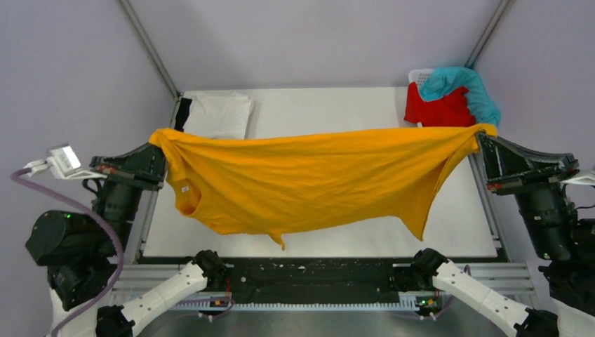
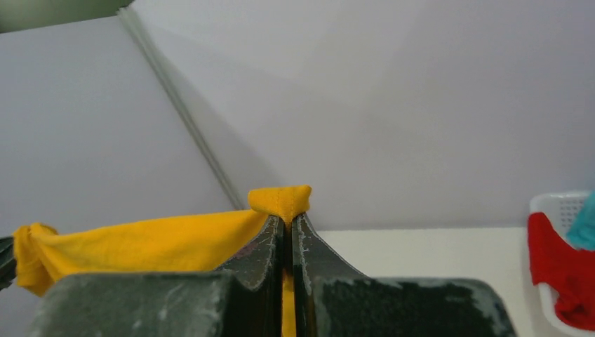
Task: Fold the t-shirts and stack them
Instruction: Flatten out the tshirt
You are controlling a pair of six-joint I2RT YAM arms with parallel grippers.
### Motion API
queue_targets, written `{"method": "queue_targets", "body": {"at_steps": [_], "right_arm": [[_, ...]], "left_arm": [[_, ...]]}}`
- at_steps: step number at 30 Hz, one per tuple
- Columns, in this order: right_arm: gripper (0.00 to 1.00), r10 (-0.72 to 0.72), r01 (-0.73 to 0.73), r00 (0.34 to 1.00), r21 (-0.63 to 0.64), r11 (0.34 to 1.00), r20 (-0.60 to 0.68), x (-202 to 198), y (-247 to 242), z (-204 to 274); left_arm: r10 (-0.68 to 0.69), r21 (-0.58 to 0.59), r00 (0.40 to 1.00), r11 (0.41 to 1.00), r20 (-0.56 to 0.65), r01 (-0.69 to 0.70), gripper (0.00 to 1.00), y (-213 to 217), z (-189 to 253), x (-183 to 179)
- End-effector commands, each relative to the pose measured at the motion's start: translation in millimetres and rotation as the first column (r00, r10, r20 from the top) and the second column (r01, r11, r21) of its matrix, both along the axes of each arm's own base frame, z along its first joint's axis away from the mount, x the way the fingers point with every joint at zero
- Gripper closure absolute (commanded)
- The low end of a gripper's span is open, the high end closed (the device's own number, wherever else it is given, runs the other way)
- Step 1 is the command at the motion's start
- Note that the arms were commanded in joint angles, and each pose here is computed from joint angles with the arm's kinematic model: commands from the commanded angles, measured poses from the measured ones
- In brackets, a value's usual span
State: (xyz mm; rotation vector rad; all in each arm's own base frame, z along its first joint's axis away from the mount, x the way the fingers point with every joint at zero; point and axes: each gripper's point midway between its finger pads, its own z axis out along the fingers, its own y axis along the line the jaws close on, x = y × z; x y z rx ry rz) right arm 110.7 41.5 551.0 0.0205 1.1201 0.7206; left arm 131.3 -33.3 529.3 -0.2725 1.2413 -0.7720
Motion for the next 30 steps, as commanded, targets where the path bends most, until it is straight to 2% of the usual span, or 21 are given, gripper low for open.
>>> {"method": "queue_targets", "body": {"at_steps": [1,3,5,6,8,9,10,12,13,14,15,16,17,18,20,22,23,24,25,28,30], "right_arm": [[1.0,-0.251,0.253,0.956,-0.006,0.968,-0.15,51,-16,-36],[1.0,-0.405,0.396,0.888,-0.084,0.914,-0.217,86,-17,-67],[1.0,-0.588,0.553,0.761,-0.199,0.809,-0.273,119,-21,-102],[1.0,-0.673,0.62,0.683,-0.26,0.74,-0.286,132,-25,-120],[1.0,-0.781,0.687,0.558,-0.371,0.625,-0.281,160,-26,-156],[1.0,-0.793,0.686,0.54,-0.397,0.609,-0.282,177,-24,-172],[1.0,-0.789,0.67,0.538,-0.416,0.614,-0.298,199,-25,-191],[0.99,-0.72,0.589,0.595,-0.416,0.692,-0.356,246,-21,-232],[0.96,-0.686,0.545,0.617,-0.418,0.727,-0.387,268,-20,-254],[0.94,-0.65,0.51,0.644,-0.408,0.758,-0.403,289,-15,-269],[0.86,-0.652,0.492,0.632,-0.432,0.755,-0.419,308,-16,-289],[0.69,-0.661,0.475,0.62,-0.468,0.745,-0.422,325,-16,-303],[0.49,-0.681,0.454,0.592,-0.52,0.724,-0.432,340,-17,-321],[0.38,-0.701,0.428,0.557,-0.57,0.702,-0.445,352,-17,-335],[0.24,-0.738,0.395,0.476,-0.634,0.665,-0.478,367,-21,-355],[0.13,-0.736,0.383,0.469,-0.638,0.668,-0.489,368,-20,-353],[0.04,-0.724,0.376,0.482,-0.63,0.679,-0.493,365,-18,-350],[0.02,-0.712,0.373,0.491,-0.618,0.693,-0.502,361,-16,-347],[0.01,-0.698,0.371,0.5,-0.601,0.708,-0.513,355,-15,-343],[0.01,-0.636,0.327,0.52,-0.555,0.765,-0.571,330,-6,-340],[0.01,-0.571,0.272,0.526,-0.512,0.815,-0.63,308,3,-347]], "left_arm": [[0.22,0.075,0.972,0.974,-0.079,-0.215,1.0,-7,-7,60],[0.368,0.177,0.918,0.923,-0.146,-0.342,1.0,-16,-27,102],[0.489,0.288,0.852,0.856,-0.187,-0.429,1.0,-27,-48,140],[0.525,0.338,0.826,0.83,-0.207,-0.443,1.0,-33,-60,163],[0.51,0.391,0.805,0.837,-0.302,-0.384,1.0,-41,-99,219],[0.46,0.401,0.81,0.862,-0.365,-0.309,1.0,-50,-127,251],[0.474,0.418,0.78,0.857,-0.409,-0.302,1.0,-47,-152,276],[0.498,0.482,0.722,0.838,-0.48,-0.258,0.97,-50,-207,323],[0.495,0.509,0.699,0.834,-0.517,-0.213,0.82,-55,-237,345],[0.481,0.525,0.682,0.835,-0.551,-0.164,0.6,-62,-263,366],[0.474,0.536,0.654,0.835,-0.59,-0.121,0.38,-65,-289,383],[0.478,0.544,0.609,0.834,-0.633,-0.09,0.28,-66,-313,399],[0.486,0.538,0.566,0.838,-0.666,-0.087,0.25,-65,-324,412],[0.5,0.549,0.515,0.833,-0.696,-0.068,0.24,-62,-343,421],[0.511,0.556,0.466,0.83,-0.723,-0.048,0.2,-61,-356,431],[0.496,0.544,0.471,0.838,-0.729,-0.04,0.17,-63,-356,431],[0.479,0.531,0.489,0.846,-0.729,-0.038,0.16,-65,-352,428],[0.463,0.518,0.508,0.855,-0.727,-0.039,0.05,-67,-348,423],[0.448,0.505,0.525,0.862,-0.724,-0.041,0.02,-67,-342,417],[0.413,0.471,0.554,0.881,-0.723,-0.041,0.01,-65,-327,384],[0.377,0.437,0.543,0.899,-0.751,-0.019,0.01,-66,-325,356]]}}
